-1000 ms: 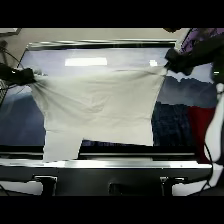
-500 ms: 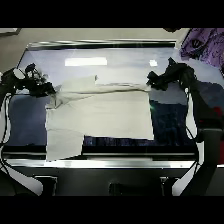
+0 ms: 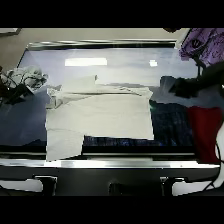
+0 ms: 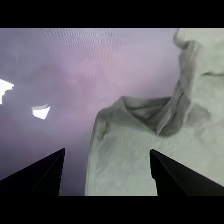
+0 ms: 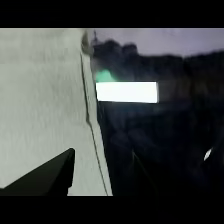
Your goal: Fold the clothes and pants, and hang the long-sleeved shirts on hangers.
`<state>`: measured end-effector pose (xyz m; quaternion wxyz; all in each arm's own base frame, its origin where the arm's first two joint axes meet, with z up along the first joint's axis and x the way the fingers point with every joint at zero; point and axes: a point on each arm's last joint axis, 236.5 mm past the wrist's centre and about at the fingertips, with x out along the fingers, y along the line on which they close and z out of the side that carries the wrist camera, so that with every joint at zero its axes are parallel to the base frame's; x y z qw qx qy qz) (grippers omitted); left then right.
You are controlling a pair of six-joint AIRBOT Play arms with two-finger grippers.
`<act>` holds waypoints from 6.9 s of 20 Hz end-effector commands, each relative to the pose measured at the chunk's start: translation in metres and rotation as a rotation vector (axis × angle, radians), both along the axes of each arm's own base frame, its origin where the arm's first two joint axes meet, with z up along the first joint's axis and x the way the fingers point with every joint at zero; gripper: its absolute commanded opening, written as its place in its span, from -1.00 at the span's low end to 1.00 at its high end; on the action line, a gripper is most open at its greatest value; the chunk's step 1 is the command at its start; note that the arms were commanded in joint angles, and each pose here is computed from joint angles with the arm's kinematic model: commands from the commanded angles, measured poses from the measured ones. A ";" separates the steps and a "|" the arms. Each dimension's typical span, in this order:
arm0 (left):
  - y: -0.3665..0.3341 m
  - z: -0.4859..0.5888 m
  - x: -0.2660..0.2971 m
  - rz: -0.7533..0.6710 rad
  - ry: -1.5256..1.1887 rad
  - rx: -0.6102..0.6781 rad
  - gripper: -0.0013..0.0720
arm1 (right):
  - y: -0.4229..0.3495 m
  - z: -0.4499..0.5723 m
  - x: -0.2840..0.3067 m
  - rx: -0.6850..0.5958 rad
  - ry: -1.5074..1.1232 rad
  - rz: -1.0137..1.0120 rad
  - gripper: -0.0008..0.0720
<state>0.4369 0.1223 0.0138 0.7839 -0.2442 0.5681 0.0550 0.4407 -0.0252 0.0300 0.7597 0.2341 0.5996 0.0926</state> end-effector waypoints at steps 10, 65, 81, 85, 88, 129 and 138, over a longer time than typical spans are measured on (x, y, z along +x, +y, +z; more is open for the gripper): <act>-0.007 -0.040 -0.065 0.042 0.072 -0.067 0.68 | 0.070 -0.121 -0.167 0.288 0.240 -0.042 0.35; -0.118 0.029 -0.005 -0.294 -0.218 -0.343 -0.91 | 0.119 0.049 -0.020 0.080 -0.349 0.036 -0.90; -0.071 0.438 -0.166 0.012 -0.960 0.548 -0.91 | 0.078 0.504 -0.204 -0.163 -1.276 -0.155 -0.90; -0.070 0.455 -0.161 0.035 -1.031 0.559 -0.91 | 0.068 0.481 -0.169 -0.138 -1.164 -0.214 -0.90; -0.073 0.400 -0.106 -0.090 -0.866 0.503 -0.91 | 0.065 0.416 -0.096 -0.125 -0.929 -0.215 -0.90; -0.105 -0.089 0.063 -0.488 0.212 0.118 -0.80 | 0.078 -0.113 0.017 -0.254 0.409 0.068 -0.49; -0.030 -0.023 0.004 -0.215 0.152 -0.107 0.54 | 0.005 -0.017 0.011 -0.119 0.177 0.054 0.17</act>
